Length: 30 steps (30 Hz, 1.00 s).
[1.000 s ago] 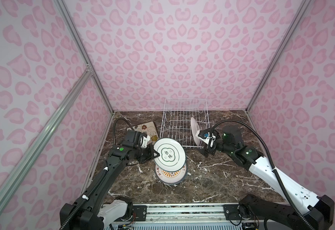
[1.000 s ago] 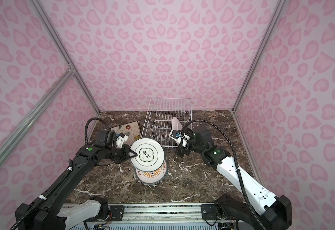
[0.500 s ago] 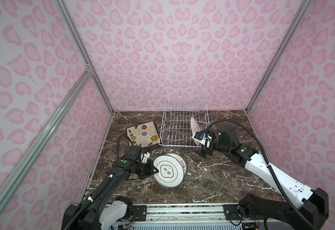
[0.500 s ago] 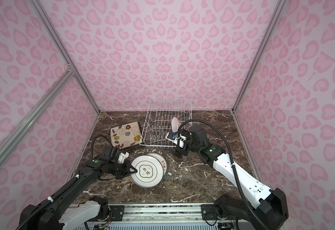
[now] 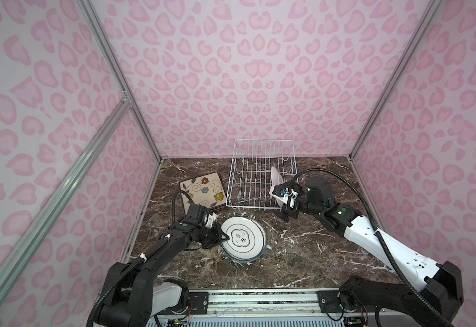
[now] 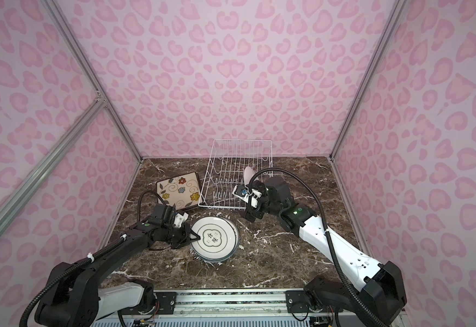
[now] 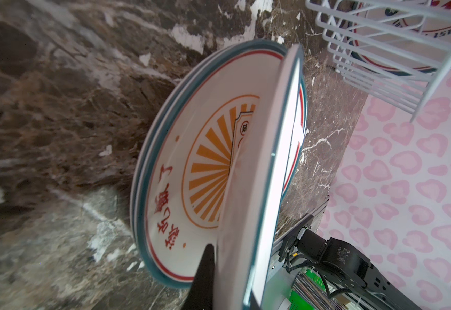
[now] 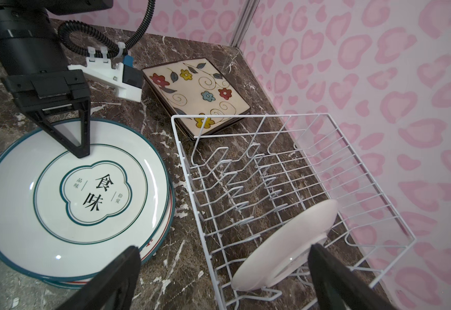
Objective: Unload the plates from the dish rack
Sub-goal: Place the plate among the plates.
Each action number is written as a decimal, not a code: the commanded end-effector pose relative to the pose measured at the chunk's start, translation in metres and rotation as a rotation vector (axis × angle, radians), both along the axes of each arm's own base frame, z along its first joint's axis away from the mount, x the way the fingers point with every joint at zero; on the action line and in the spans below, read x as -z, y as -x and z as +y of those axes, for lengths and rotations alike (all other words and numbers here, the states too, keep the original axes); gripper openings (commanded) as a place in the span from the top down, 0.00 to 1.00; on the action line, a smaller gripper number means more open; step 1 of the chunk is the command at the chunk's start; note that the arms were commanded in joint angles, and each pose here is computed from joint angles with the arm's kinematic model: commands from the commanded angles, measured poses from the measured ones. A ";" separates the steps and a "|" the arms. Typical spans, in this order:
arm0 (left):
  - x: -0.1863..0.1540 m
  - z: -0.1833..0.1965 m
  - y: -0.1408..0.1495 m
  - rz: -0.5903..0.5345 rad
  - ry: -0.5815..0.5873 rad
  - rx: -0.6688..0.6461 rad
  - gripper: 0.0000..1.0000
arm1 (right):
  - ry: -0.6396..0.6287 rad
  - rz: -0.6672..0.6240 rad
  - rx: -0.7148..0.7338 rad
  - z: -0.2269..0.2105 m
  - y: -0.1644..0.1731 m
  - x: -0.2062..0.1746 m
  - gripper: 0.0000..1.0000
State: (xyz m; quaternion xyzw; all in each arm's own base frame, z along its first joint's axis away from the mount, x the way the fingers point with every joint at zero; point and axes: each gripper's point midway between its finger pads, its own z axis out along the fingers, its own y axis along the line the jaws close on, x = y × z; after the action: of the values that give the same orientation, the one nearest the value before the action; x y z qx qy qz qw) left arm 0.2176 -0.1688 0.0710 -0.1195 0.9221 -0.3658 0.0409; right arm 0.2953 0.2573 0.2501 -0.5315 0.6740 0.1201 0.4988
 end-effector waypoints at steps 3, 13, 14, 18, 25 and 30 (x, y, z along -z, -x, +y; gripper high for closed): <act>0.001 -0.001 -0.001 -0.005 0.002 0.004 0.75 | -0.011 -0.011 0.041 -0.003 -0.006 -0.001 0.01; 0.001 0.011 0.003 0.036 -0.096 0.014 0.23 | -0.013 -0.008 0.040 0.000 -0.010 -0.001 0.01; 0.000 0.012 0.002 0.039 -0.103 0.012 0.20 | -0.012 -0.005 0.041 0.000 -0.010 -0.001 0.01; -0.003 0.014 -0.001 0.034 -0.125 0.011 0.10 | -0.014 0.000 0.042 0.001 -0.010 0.000 0.01; 0.000 0.011 -0.007 0.038 -0.118 0.013 0.07 | -0.001 0.002 0.050 -0.002 -0.009 0.003 0.01; 0.001 0.004 -0.014 0.035 -0.092 0.002 0.08 | -0.001 0.008 0.057 -0.003 -0.009 0.006 0.01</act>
State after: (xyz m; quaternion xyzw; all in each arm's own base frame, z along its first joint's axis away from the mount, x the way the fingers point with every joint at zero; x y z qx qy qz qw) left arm 0.2225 -0.1582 0.0642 -0.1239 0.9437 -0.3061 0.0179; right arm 0.3018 0.2553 0.2441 -0.5191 0.6886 0.1119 0.4938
